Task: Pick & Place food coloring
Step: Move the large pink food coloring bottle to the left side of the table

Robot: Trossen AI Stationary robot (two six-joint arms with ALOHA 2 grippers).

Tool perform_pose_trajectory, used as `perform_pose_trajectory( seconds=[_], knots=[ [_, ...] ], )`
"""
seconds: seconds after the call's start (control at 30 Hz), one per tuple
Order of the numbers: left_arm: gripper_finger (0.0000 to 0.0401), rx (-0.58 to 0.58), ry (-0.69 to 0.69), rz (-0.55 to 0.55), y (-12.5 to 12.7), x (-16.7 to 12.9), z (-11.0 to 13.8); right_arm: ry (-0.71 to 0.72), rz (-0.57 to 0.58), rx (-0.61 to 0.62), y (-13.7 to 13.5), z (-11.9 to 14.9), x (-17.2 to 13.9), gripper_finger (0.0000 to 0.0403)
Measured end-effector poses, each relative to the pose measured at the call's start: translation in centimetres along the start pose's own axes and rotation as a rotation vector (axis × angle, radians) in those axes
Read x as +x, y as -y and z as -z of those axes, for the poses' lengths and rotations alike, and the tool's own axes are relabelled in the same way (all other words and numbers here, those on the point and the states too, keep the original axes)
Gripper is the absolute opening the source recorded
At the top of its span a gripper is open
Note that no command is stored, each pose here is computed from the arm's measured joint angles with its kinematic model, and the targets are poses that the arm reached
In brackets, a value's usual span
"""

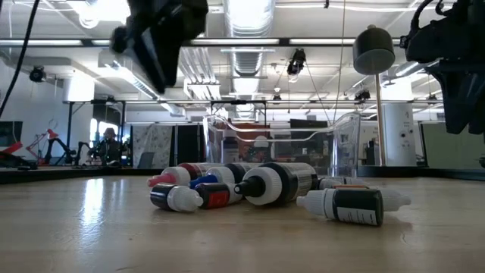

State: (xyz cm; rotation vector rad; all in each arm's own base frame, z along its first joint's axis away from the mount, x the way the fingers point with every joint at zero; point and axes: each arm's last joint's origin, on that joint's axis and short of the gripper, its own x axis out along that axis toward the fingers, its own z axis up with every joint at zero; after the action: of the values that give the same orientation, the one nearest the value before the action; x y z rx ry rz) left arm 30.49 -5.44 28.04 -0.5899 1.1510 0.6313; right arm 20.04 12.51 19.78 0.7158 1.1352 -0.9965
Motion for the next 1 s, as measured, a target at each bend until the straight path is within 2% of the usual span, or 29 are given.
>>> perform_pose_trajectory(
  seconds=[0.17, 0.27, 0.37, 0.43, 0.73, 1.0],
  knots=[
    [0.0117, -0.230, 0.037, 0.245, 2.4, 3.8, 4.6, -0.034, -0.009, -0.047, -0.1, 0.2, 0.2, 0.0219],
    [0.0117, -0.329, 0.068, 0.314, 3.6, 5.3, 6.3, -0.057, -0.007, -0.098, 0.0, 0.2, 0.2, 0.0219],
    [0.0117, -0.388, 0.112, 0.234, 3.8, 6.7, 7.8, -0.080, -0.009, -0.155, 0.0, 0.3, 0.2, 0.0219],
    [0.0117, -0.408, 0.142, 0.230, 4.2, 7.2, 8.1, -0.086, -0.009, -0.185, 0.0, 0.3, 0.3, 0.0219],
    [0.0117, -0.352, 0.142, 0.200, 7.2, 9.0, 7.6, -0.109, -0.012, -0.214, 0.0, 0.4, 0.3, 0.0219],
    [0.0117, -0.302, 0.121, 0.022, 7.8, 9.3, 7.5, -0.114, -0.010, -0.215, 0.0, 0.5, 0.4, 0.0219]
  ],
)
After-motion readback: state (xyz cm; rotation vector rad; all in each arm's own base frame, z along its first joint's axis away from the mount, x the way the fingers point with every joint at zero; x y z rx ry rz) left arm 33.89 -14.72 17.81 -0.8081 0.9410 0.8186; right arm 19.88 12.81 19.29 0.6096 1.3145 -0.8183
